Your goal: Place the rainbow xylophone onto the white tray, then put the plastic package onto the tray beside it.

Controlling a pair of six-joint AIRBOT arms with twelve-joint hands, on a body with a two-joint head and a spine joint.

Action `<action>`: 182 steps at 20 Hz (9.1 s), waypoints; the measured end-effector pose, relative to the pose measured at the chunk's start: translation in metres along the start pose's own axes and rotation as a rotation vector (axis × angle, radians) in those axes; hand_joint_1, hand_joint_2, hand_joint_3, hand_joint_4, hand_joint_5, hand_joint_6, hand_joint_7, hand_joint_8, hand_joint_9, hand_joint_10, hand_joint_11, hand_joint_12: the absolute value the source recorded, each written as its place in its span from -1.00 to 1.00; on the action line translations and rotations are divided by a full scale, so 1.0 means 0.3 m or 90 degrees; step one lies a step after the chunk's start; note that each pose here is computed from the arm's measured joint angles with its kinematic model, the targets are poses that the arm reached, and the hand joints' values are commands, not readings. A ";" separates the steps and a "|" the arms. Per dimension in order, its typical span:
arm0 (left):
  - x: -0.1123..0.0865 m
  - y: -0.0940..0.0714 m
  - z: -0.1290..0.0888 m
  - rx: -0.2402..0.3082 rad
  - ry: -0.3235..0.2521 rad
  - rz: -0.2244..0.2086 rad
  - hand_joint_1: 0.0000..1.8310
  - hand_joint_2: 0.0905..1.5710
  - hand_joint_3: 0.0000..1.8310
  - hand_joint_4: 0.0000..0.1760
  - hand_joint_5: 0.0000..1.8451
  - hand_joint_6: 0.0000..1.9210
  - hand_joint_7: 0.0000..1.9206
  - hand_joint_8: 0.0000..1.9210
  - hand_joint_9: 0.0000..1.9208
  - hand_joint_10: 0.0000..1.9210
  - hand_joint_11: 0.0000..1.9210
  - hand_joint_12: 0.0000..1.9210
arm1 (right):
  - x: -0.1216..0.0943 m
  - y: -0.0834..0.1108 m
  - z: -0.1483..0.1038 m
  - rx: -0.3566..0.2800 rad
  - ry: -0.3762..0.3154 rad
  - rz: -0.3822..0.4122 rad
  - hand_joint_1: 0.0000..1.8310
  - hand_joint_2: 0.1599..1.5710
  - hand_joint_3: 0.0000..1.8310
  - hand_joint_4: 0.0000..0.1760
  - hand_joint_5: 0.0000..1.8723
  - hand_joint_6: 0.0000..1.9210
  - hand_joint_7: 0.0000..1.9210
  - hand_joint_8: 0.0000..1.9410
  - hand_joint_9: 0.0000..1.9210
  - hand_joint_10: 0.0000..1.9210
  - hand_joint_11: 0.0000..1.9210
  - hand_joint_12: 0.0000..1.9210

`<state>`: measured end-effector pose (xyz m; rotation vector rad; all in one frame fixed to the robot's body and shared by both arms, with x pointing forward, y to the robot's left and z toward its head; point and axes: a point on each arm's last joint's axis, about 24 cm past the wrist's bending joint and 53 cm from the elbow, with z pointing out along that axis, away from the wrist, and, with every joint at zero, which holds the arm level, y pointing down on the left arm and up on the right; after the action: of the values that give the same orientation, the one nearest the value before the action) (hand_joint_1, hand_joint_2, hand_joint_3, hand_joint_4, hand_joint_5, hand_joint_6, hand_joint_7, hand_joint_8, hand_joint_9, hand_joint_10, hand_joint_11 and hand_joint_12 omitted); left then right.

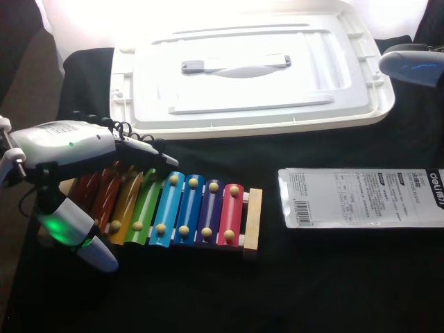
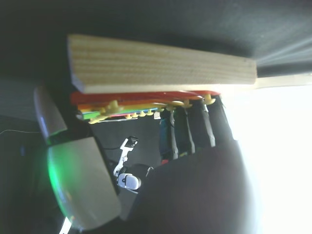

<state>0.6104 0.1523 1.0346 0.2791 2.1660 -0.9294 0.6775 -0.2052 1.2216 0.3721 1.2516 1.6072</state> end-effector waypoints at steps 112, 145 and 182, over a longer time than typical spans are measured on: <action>-0.670 0.294 0.309 -0.164 -0.335 -0.169 0.28 0.23 -1.00 -1.00 -0.25 -0.92 -0.20 -0.90 -0.24 -0.62 -0.52 0.01 | 0.092 -0.016 0.014 -0.016 0.032 0.026 0.02 -0.11 -1.00 -0.38 -0.70 -1.00 -0.68 -1.00 -0.71 -1.00 -0.85 -0.62; -0.759 -0.147 -0.158 0.124 -0.494 -0.044 -0.09 -0.18 -0.99 0.82 -1.00 -1.00 -1.00 -1.00 -1.00 -1.00 -1.00 -1.00 | 0.173 0.064 -0.027 -0.018 0.084 0.045 -0.18 -0.22 -0.99 0.29 -1.00 -1.00 -0.80 -1.00 -0.82 -0.99 -0.85 -0.80; -0.605 -0.291 -0.180 0.144 -0.445 0.077 -0.28 -0.18 -1.00 -0.96 -1.00 -1.00 -1.00 -1.00 -1.00 -1.00 -1.00 -1.00 | 0.309 -0.222 -0.241 0.264 0.379 -0.134 -0.39 -0.36 -0.99 -1.00 -0.87 -1.00 -0.82 -1.00 -0.83 -1.00 -1.00 -0.16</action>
<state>0.6670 0.1436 1.2351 0.1567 1.3963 -1.0155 0.6189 -0.1701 1.1050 -0.0005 2.0169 1.3086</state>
